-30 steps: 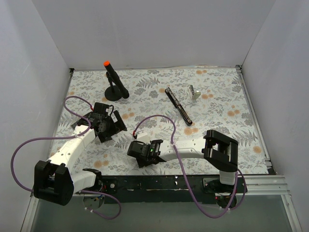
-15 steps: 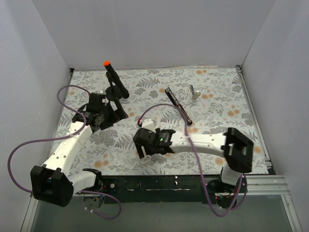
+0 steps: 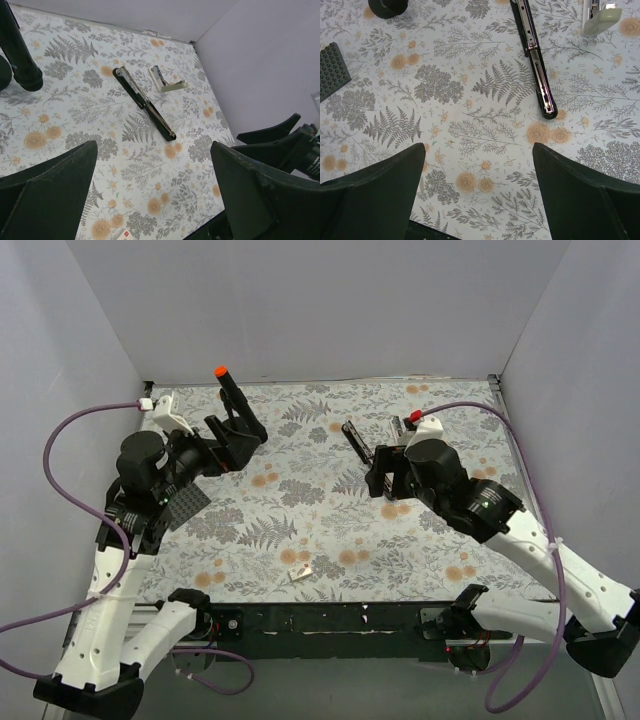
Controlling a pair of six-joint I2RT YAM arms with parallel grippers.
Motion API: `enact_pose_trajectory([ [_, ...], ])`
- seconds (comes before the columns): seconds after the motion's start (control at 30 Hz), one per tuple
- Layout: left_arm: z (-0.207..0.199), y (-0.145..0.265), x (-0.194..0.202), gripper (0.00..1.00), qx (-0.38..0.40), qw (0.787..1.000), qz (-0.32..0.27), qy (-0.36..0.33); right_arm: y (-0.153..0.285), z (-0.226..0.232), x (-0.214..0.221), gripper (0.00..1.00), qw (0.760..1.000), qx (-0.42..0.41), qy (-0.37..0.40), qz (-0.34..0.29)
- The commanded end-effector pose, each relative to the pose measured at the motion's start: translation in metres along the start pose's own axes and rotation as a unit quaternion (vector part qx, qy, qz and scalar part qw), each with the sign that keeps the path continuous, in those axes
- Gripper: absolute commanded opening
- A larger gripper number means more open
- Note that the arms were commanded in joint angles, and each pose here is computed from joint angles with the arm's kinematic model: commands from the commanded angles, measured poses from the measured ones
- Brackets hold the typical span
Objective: Unload the staples from the stapler
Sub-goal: Reset both arms
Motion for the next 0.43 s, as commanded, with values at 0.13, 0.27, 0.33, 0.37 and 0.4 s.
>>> enact_pose_trajectory([
  [0.13, 0.026, 0.011, 0.051, 0.98, -0.017, 0.997, 0.070, 0.015, 0.022, -0.009, 0.014, 0.96, 0.998, -0.040, -0.027, -0.041],
  [0.27, 0.044, 0.012, 0.065, 0.98, -0.050, 0.996, 0.077, 0.018, 0.027, -0.011, 0.012, 0.96, 0.997, -0.043, -0.026, -0.056],
  [0.33, 0.049, 0.011, 0.070, 0.98, -0.056, 0.995, 0.081, 0.015, 0.029, -0.012, 0.008, 0.96, 0.997, -0.038, -0.021, -0.059],
  [0.37, 0.048, 0.011, 0.069, 0.98, -0.054, 0.995, 0.080, 0.014, 0.028, -0.013, 0.008, 0.96, 0.998, -0.034, -0.020, -0.057],
  [0.4, 0.047, 0.012, 0.065, 0.98, -0.055, 0.996, 0.072, 0.015, 0.030, -0.013, 0.005, 0.96, 0.998, -0.032, -0.018, -0.058],
])
Point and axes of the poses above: each gripper's point midway between its finger pads, its own y axis back along the fingers, its own z axis along the line the jaws close on, x = y × z, the point moved 4 cm from there along y, back along the fingers, and after that the axes turned 4 degrees about y, right-handed, at the moved point
